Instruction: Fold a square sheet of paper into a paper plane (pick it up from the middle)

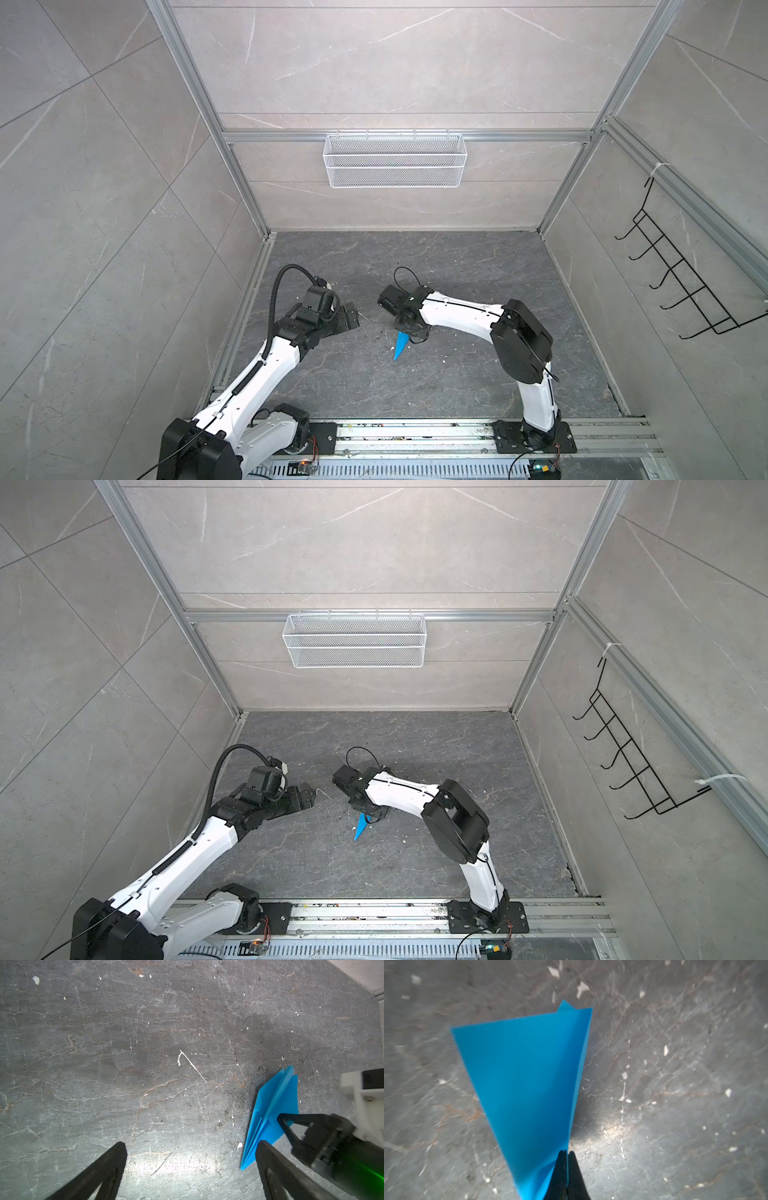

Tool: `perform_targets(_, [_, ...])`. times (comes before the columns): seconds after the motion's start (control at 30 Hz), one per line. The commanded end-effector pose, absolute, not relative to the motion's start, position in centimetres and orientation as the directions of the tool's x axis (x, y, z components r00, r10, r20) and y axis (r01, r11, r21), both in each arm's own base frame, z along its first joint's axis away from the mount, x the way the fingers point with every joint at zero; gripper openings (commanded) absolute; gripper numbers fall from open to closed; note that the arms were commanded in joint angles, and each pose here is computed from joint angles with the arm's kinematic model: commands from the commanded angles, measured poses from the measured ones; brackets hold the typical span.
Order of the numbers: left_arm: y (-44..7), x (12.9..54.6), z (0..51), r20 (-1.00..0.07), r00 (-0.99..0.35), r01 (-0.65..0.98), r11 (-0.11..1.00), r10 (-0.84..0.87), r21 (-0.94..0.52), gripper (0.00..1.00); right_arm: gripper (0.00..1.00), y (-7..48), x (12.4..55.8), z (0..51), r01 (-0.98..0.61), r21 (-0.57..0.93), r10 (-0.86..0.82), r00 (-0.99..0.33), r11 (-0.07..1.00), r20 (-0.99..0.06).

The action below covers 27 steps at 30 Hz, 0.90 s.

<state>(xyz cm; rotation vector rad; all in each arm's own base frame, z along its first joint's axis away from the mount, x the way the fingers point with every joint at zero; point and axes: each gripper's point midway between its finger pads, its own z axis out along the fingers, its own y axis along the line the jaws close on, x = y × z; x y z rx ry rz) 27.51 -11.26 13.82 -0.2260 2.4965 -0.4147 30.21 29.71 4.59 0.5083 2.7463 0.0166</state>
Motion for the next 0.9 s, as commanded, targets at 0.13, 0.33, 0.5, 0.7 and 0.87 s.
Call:
perform_targets(0.13, [-10.9,27.2,13.9,-0.521,-0.809,-0.086,0.931,-0.273,-0.355,1.00,0.00,33.9,31.9,10.8,-0.007,0.362,0.176,-0.865,0.932,-0.470])
perform_targets(0.33, [-12.3,27.4,14.5,-0.505,-0.814,-0.045,0.899,-0.287,-0.436,0.99,0.00,37.1,30.1,10.5,-0.200,0.526,0.080,-0.884,0.827,-0.461])
perform_targets(0.5, [-14.5,27.4,15.1,-0.480,-0.834,0.026,0.850,-0.272,-0.527,0.98,0.00,37.9,29.5,9.1,-0.249,0.639,0.086,-0.891,0.728,-0.446])
perform_targets(0.7, [-18.2,26.7,14.7,-0.380,-0.880,0.049,0.741,-0.286,-0.670,0.92,0.01,36.7,29.4,6.6,-0.248,0.689,0.091,-0.905,0.681,-0.416])
perform_targets(0.87, [-20.9,25.7,13.9,-0.366,-0.893,0.053,0.747,-0.261,-0.662,0.83,0.02,35.9,29.4,5.2,-0.234,0.702,0.089,-0.916,0.672,-0.391])
